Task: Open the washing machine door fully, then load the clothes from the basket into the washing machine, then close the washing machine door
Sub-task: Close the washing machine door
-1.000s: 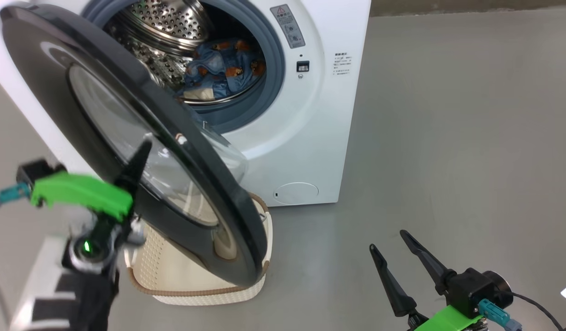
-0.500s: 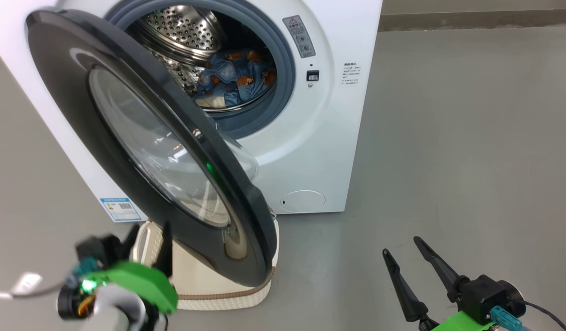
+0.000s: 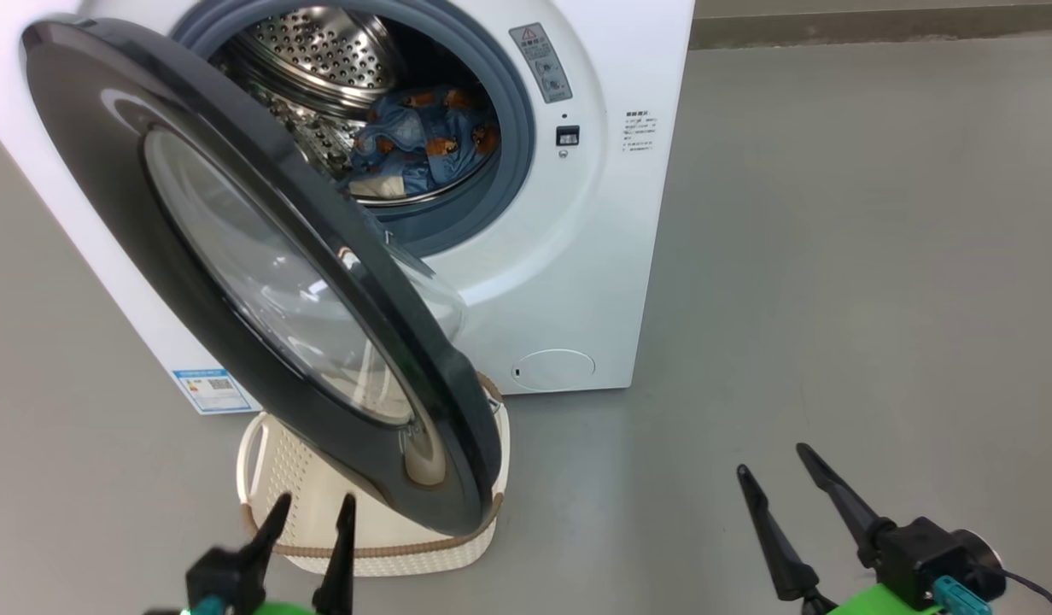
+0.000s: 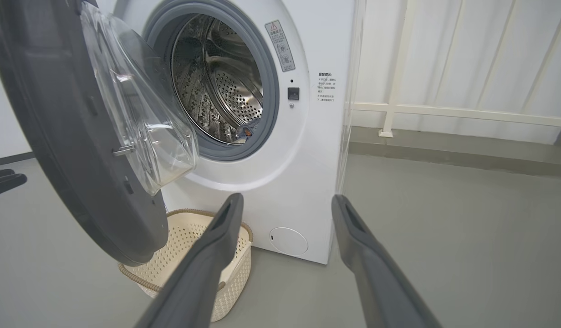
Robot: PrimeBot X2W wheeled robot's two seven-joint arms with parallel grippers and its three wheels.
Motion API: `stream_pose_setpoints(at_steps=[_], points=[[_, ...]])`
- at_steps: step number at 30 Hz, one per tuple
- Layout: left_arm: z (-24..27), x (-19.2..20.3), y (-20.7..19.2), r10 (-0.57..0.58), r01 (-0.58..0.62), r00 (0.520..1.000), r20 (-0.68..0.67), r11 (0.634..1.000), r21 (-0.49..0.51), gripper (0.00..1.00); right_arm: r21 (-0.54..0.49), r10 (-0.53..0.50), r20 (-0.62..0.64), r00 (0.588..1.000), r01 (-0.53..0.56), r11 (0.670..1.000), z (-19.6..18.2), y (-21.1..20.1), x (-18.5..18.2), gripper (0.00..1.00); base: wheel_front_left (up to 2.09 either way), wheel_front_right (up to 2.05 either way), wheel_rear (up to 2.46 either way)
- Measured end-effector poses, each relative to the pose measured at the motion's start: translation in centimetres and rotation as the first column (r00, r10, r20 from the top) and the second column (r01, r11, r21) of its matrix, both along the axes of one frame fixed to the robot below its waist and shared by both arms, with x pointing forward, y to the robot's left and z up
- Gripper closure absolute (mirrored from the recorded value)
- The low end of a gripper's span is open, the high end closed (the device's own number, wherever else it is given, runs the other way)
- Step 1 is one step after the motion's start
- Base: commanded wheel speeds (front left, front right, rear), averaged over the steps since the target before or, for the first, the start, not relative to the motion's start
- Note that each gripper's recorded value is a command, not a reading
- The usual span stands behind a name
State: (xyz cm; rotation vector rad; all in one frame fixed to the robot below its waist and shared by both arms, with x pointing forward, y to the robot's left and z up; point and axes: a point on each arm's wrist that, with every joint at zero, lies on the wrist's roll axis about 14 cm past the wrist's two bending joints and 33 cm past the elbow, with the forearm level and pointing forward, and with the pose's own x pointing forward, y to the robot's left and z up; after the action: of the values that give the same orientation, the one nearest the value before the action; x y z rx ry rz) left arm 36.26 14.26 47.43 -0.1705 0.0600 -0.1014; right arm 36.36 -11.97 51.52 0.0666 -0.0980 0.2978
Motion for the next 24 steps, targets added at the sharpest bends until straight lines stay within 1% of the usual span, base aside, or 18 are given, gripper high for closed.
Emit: stream_pose_setpoints(at_steps=[5,11,15,23,24], points=[[-0.3,-1.4,1.1,0.049,-0.049,0.999,0.003,0.999,-0.008,0.00,-0.032,-0.044,-0.015,0.999,0.043,0.999,-0.7,-1.5,-0.4,0.00,0.00,0.00,0.00],[0.3,-1.8,2.2,0.081,-0.081,0.996,0.030,0.997,-0.007,0.00,-0.050,-0.110,-0.025,0.994,0.109,0.993,-1.2,-3.3,-0.5,0.00,0.00,0.00,0.00],[0.4,-1.9,2.6,0.086,-0.085,0.996,0.037,0.996,-0.008,0.00,-0.065,-0.154,-0.039,0.987,0.151,0.986,-1.8,-4.4,-0.8,0.00,0.00,0.00,0.00],[0.6,-1.8,2.6,0.076,-0.076,0.996,0.046,0.997,0.000,0.00,-0.066,-0.181,-0.046,0.982,0.178,0.982,-2.0,-5.1,-1.0,0.00,0.00,0.00,0.00],[0.6,-1.8,2.7,0.076,-0.076,0.996,0.047,0.997,0.000,0.00,-0.064,-0.184,-0.048,0.982,0.180,0.981,-2.1,-5.1,-1.1,0.06,0.00,0.00,0.00]])
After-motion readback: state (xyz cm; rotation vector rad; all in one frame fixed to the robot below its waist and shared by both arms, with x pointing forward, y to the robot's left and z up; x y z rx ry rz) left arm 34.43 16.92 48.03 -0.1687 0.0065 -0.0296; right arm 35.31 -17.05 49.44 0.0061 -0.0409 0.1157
